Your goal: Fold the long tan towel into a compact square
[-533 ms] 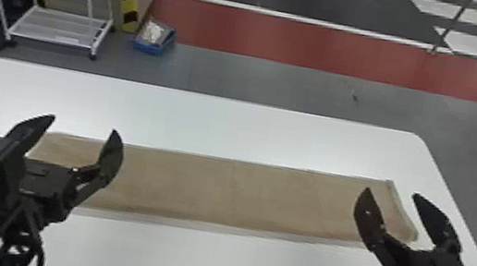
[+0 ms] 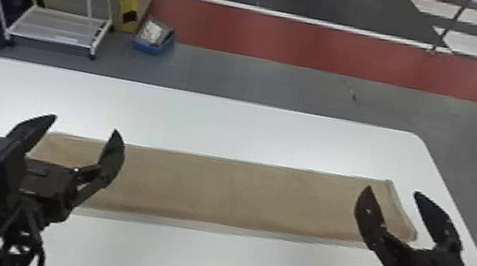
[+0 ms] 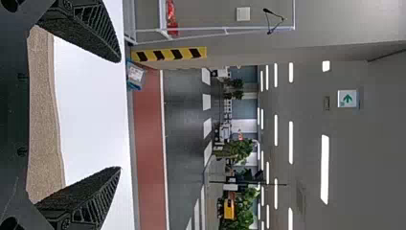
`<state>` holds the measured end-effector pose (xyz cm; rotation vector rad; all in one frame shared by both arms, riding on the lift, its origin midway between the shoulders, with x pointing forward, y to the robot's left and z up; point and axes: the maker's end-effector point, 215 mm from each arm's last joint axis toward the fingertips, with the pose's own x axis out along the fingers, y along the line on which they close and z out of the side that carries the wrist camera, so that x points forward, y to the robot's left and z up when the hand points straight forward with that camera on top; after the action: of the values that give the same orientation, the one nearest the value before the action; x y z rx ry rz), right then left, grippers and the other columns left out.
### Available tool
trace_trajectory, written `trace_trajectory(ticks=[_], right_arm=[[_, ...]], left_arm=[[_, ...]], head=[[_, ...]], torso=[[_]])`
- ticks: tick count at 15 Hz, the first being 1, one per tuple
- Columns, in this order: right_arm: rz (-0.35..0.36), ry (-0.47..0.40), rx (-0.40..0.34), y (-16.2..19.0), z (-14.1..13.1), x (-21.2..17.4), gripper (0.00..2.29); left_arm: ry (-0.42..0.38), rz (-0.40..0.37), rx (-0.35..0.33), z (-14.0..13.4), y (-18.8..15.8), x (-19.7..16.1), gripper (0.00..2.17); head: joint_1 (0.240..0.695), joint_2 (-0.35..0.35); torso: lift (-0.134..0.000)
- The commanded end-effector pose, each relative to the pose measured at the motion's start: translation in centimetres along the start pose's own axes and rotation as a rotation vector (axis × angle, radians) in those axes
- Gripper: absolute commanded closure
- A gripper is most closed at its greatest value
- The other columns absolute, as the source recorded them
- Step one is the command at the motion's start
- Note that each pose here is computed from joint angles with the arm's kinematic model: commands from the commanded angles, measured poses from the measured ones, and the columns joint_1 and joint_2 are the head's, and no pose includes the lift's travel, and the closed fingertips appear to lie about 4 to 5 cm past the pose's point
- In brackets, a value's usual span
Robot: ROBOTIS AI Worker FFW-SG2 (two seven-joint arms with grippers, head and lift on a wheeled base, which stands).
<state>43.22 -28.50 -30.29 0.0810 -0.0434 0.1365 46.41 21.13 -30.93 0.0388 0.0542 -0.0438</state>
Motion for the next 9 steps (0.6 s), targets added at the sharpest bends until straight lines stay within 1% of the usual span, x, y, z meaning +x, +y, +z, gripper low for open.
trace_trajectory(ticks=[1,6,7,9], right_arm=[[0.0,-0.001,-0.001,-0.1,0.1,0.0,0.12],[-0.001,0.002,-0.003,-0.1,0.0,-0.3,0.13],[0.0,0.001,-0.004,-0.1,0.1,-0.3,0.12],[-0.001,0.005,-0.002,-0.2,-0.1,-0.1,0.13]], left_arm=[[-0.001,0.001,0.0,0.0,0.0,0.0,0.08],[-0.001,0.002,0.0,0.0,0.0,0.0,0.08],[0.003,0.0,0.0,-0.2,0.0,0.2,0.08],[0.024,0.003,0.003,-1.5,0.1,0.6,0.08]], head=[[0.695,-0.092],[0.695,-0.094],[0.695,-0.094],[0.695,-0.094]], torso=[[-0.123],[-0.123],[-0.123],[-0.123]])
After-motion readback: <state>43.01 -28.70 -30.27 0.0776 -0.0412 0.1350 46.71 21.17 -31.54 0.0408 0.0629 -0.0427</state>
